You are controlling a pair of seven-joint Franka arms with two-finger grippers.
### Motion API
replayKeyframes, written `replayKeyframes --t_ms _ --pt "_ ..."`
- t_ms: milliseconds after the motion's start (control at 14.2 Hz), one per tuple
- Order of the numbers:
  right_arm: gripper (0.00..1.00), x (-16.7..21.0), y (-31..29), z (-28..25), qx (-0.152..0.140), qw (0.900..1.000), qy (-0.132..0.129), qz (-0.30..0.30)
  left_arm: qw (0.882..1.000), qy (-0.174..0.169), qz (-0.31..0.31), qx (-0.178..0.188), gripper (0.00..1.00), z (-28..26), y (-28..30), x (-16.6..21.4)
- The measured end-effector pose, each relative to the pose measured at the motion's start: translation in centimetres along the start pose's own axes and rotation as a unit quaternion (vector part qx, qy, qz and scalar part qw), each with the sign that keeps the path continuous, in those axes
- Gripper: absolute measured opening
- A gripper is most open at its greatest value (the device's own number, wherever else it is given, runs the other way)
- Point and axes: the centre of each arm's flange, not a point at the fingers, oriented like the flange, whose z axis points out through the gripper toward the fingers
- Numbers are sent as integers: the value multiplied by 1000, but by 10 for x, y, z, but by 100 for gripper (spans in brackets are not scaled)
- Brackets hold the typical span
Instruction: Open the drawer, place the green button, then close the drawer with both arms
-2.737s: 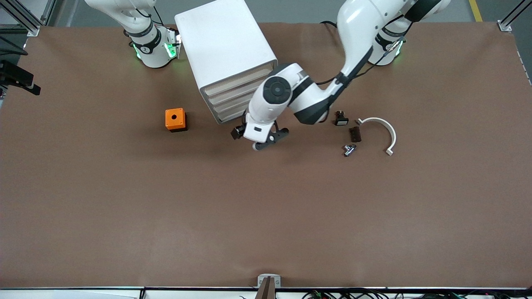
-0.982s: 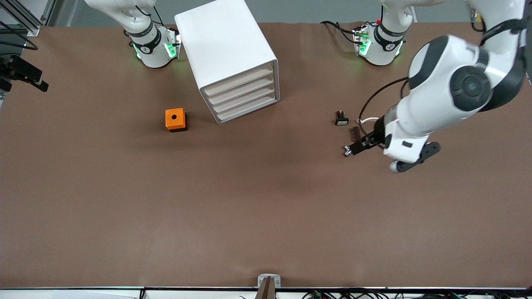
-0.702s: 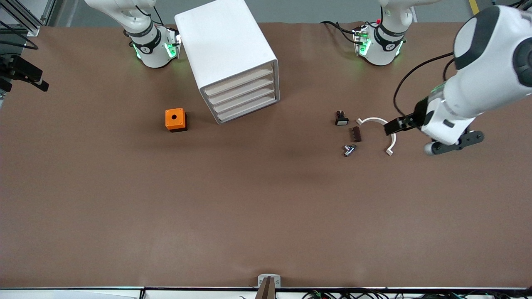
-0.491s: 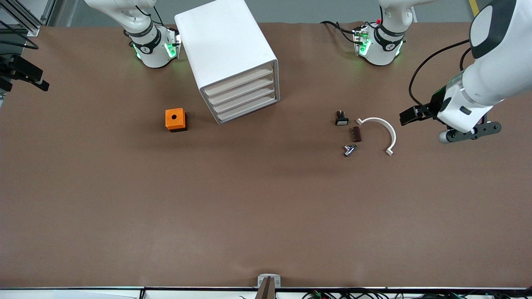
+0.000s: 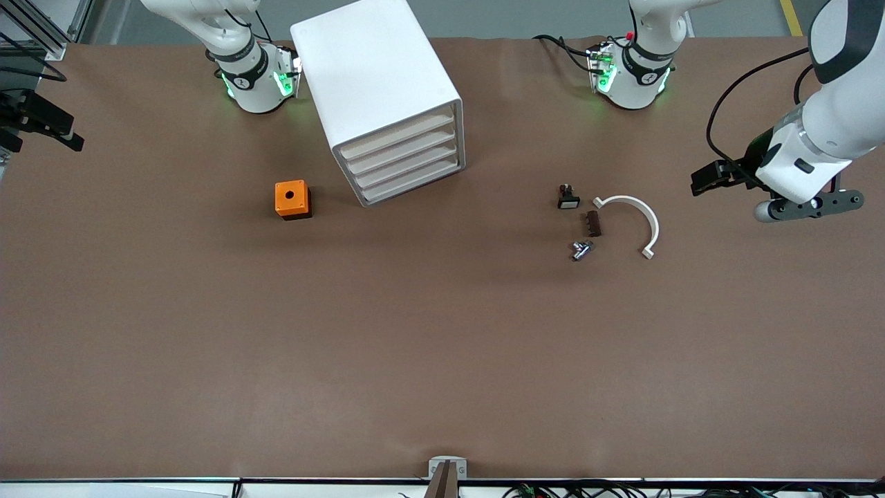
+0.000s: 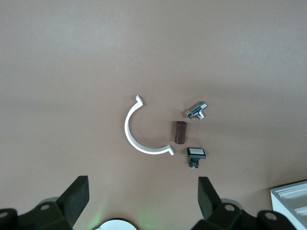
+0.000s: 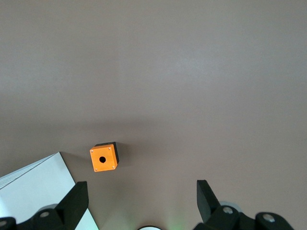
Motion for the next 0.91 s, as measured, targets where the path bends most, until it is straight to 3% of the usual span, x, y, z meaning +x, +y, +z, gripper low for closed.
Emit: replayKeyframes --t_ms 491,912 --pt "100 0 -1 0 -1 1000 0 -1 1000 3 9 -4 100 -5 -10 -8" --pt "100 0 0 0 -4 1000 0 -3 999 33 11 -12 100 -32 -35 -24"
